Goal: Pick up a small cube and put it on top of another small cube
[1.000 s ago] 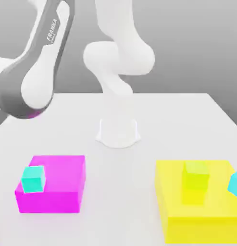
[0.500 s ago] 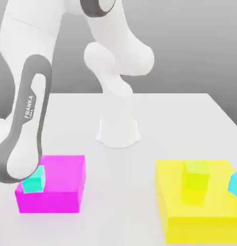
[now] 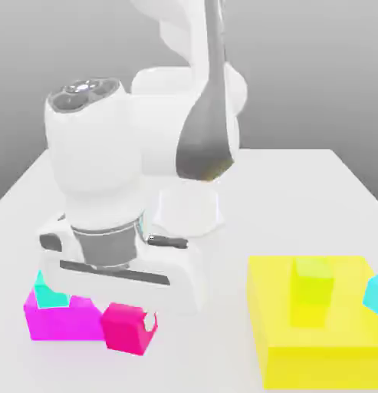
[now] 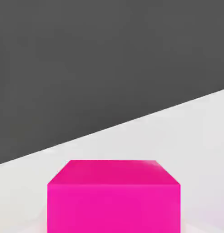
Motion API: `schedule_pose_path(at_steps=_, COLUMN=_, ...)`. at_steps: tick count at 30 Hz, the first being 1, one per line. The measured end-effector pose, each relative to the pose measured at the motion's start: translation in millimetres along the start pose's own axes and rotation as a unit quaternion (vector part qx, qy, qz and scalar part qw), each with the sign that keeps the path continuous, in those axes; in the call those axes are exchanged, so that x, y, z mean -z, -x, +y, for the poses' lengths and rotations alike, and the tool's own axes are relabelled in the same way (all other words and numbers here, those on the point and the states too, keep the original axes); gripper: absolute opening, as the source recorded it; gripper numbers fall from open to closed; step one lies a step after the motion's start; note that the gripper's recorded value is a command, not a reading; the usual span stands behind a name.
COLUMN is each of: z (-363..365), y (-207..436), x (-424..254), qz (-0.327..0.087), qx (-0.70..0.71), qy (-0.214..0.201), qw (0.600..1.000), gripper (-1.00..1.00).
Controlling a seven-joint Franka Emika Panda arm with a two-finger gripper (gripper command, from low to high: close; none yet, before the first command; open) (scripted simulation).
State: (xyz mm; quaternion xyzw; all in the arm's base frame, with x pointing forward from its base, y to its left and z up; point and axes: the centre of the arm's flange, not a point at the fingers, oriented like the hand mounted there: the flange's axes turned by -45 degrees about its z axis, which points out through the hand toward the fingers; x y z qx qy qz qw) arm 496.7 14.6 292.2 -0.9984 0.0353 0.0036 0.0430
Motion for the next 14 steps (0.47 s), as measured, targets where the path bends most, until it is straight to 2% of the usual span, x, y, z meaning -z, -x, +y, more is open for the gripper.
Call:
schedule_pose_path(at_steps=3, z=-108.4, y=54.1, x=18.2, qz=-0.007, qx=0.165, qy=0.011, qw=0.986, gripper=-1.0)
schedule_pose_path(at_steps=5, z=-148.3, y=93.8, x=30.2, qz=-0.009, qx=0.249, qy=0.025, qw=0.968, gripper=-1.0)
schedule_pose_path(at_steps=7, z=-172.1, y=121.7, x=27.1, qz=-0.009, qx=0.304, qy=0.036, qw=0.952, gripper=-1.0)
schedule_pose_path(at_steps=10, z=-175.2, y=128.7, x=-8.8, qz=-0.009, qx=0.319, qy=0.041, qw=0.947, gripper=-1.0)
schedule_pose_path(at_steps=11, z=-174.5, y=129.8, x=-21.0, qz=-0.009, qx=0.321, qy=0.041, qw=0.946, gripper=1.0)
schedule_pose_path(at_steps=14, z=-174.5, y=129.8, x=-21.0, qz=-0.009, qx=0.321, qy=0.041, qw=0.946, gripper=1.0)
